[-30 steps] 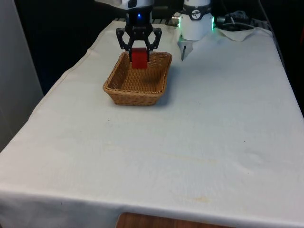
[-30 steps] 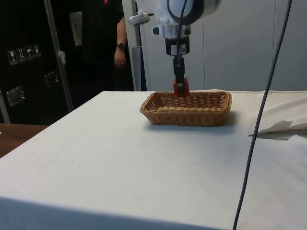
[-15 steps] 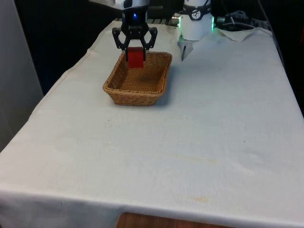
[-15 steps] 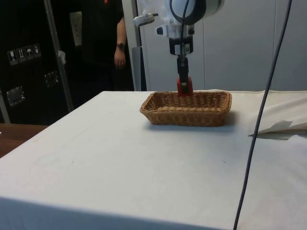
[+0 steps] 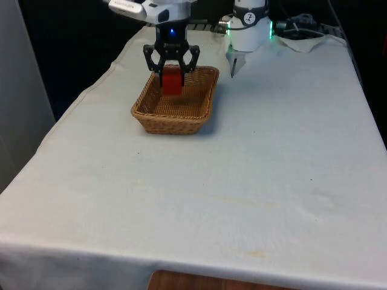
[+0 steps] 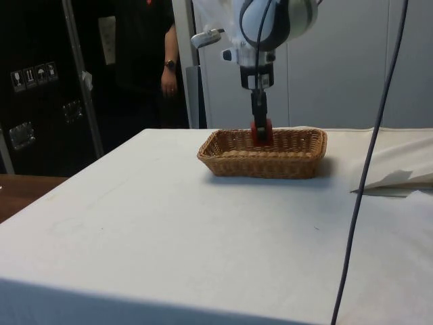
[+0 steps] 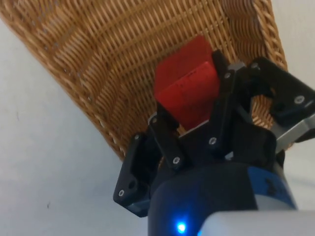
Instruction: Pick up the cube and place it into the basket.
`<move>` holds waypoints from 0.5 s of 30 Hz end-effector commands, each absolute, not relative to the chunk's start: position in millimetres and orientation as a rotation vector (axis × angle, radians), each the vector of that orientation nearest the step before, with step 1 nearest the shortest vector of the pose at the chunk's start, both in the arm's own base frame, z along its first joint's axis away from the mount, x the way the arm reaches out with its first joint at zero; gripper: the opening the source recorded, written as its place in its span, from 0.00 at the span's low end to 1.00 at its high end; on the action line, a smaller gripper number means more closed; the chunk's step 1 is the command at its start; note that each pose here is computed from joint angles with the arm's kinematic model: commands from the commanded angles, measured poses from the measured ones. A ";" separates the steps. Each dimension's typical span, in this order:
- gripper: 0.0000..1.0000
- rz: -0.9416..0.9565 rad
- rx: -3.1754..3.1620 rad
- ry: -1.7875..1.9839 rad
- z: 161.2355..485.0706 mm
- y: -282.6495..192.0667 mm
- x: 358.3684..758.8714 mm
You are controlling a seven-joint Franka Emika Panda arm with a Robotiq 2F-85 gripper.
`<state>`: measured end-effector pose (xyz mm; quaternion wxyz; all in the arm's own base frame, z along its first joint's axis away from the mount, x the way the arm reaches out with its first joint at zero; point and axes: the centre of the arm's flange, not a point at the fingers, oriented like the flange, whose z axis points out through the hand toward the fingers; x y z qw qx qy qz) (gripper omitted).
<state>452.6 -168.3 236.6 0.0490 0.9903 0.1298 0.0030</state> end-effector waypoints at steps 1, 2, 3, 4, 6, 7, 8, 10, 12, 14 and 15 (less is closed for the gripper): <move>0.02 0.040 3.024 0.395 237.0 -166.2 453.0; 0.02 0.045 3.022 0.393 236.1 -166.3 453.4; 0.02 0.020 3.017 0.389 234.0 -168.6 453.2; 0.02 0.050 3.022 0.391 234.5 -166.3 453.3; 0.02 0.058 3.021 0.384 231.7 -165.8 453.4; 0.02 0.061 3.021 0.380 230.3 -165.4 453.3; 0.02 0.064 3.022 0.377 229.1 -165.3 453.1; 0.02 0.074 3.025 0.363 225.7 -164.8 452.7; 0.02 0.047 3.018 0.352 221.8 -167.5 452.6; 0.02 0.081 3.031 0.350 222.4 -163.3 452.4; 0.02 0.084 3.034 0.346 221.4 -163.0 452.5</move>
